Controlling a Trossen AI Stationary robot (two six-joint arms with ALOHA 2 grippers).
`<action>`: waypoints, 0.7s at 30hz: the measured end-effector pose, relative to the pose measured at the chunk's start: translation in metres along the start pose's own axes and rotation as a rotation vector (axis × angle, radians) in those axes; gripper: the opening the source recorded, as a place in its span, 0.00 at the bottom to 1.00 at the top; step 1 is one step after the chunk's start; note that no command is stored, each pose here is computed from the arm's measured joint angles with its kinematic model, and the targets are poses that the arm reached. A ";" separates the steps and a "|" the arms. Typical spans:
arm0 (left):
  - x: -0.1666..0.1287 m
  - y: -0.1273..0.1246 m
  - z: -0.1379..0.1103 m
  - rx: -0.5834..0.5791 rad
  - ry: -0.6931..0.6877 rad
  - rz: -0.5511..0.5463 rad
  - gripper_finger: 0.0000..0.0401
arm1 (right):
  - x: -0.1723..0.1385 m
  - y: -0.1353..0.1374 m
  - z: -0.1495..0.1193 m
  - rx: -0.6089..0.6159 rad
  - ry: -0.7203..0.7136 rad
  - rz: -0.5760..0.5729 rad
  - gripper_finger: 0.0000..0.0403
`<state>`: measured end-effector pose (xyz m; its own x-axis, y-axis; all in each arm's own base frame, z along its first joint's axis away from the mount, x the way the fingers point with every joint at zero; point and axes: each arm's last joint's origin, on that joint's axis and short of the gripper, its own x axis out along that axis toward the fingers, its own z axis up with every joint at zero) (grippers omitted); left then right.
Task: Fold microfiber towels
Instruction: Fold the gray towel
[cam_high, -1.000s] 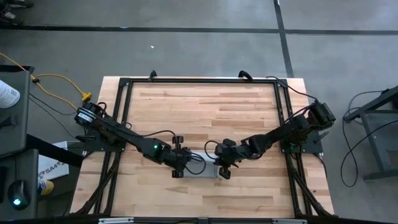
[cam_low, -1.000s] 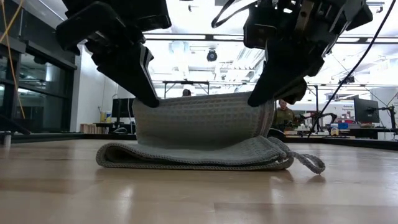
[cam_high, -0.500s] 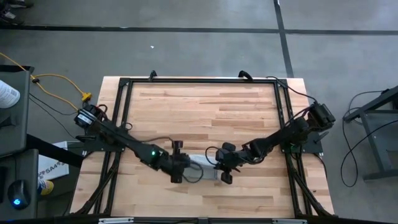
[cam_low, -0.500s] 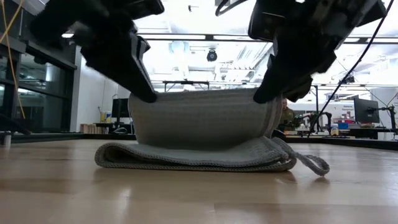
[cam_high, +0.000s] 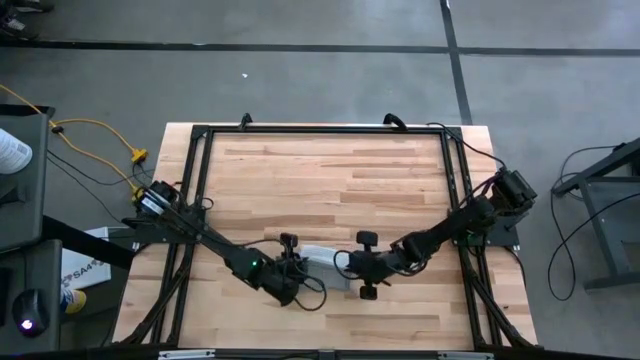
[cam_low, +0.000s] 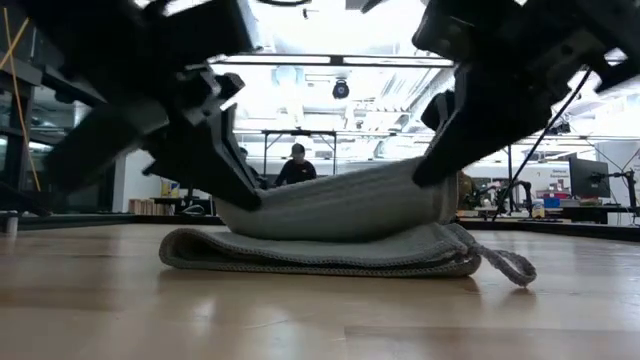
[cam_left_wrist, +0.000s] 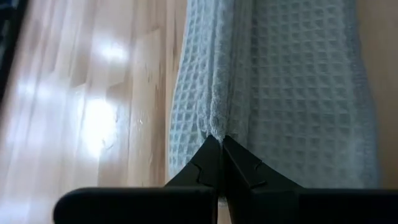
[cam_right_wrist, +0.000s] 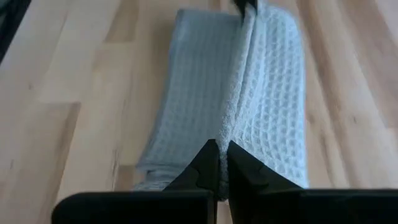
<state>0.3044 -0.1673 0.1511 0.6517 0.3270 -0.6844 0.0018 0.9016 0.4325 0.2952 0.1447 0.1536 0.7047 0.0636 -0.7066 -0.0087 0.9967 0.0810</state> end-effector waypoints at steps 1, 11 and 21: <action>-0.001 -0.003 -0.001 0.011 -0.009 0.013 0.00 | 0.003 0.001 -0.002 -0.013 0.006 0.000 0.01; -0.016 -0.024 -0.005 0.123 -0.073 0.058 0.00 | 0.021 0.013 -0.015 -0.120 -0.007 -0.012 0.01; -0.023 -0.033 -0.005 0.120 -0.105 0.043 0.00 | 0.022 0.021 -0.012 -0.154 -0.021 -0.020 0.01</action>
<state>0.2859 -0.2028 0.1496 0.7287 0.3276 -0.6014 0.0587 0.8450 0.5315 0.3015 0.1671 0.1313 0.7206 0.0441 -0.6920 -0.1018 0.9939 -0.0427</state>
